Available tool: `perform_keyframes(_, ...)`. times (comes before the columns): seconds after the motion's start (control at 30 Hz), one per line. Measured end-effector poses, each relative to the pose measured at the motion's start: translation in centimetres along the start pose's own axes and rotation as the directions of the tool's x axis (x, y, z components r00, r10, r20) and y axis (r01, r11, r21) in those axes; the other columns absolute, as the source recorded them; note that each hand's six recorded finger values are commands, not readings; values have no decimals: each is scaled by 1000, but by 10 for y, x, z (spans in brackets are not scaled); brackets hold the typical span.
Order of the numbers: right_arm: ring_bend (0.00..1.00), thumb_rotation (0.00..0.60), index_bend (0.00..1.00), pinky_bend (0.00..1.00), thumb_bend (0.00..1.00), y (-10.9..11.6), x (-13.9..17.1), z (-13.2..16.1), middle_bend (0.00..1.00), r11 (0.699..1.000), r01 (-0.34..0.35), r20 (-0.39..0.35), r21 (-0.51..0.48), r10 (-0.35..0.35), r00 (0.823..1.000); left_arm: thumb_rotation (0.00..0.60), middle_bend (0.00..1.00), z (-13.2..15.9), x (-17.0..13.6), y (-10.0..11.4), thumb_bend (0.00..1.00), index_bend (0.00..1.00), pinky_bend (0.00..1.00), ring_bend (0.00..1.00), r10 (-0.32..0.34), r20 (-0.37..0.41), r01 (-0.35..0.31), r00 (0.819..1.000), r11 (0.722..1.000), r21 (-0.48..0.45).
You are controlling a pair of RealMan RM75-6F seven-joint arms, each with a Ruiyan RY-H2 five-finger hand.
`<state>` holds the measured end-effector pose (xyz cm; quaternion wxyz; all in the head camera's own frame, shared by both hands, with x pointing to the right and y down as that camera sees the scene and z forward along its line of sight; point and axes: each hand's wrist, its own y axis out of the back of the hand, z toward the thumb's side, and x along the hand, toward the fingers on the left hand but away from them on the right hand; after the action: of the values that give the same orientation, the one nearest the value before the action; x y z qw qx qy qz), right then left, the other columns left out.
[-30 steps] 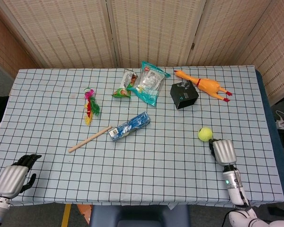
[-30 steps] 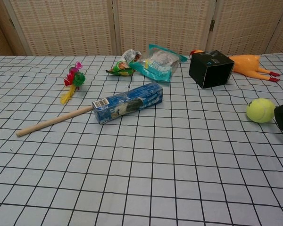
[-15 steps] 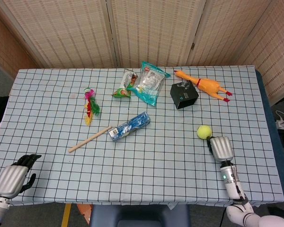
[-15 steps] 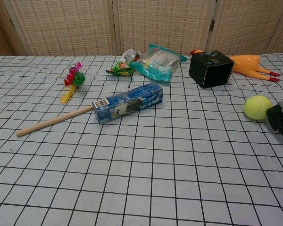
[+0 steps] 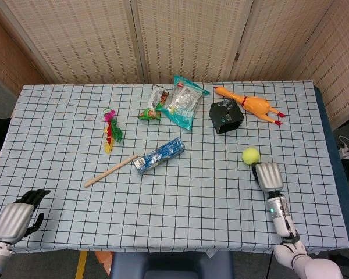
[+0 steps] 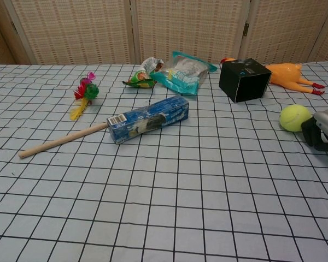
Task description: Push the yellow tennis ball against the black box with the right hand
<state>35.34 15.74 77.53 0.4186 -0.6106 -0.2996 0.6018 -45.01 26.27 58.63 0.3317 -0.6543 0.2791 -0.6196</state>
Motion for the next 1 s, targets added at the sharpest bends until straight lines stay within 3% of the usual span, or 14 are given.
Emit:
perform_keyframes(0.7, 721, 600, 1000, 1000, 973, 11, -41, -19, 854, 997, -49, 56, 65, 46, 997, 600, 173, -3, 3, -4, 519, 180, 458, 155, -16, -16, 16, 1000, 1000, 5)
perform_keyframes(1.0, 721, 600, 1000, 1000, 973, 12, -49, -17, 854, 995, -62, 47, 76, 58, 997, 600, 174, -3, 3, -2, 519, 180, 458, 156, -11, -18, 11, 1000, 1000, 4)
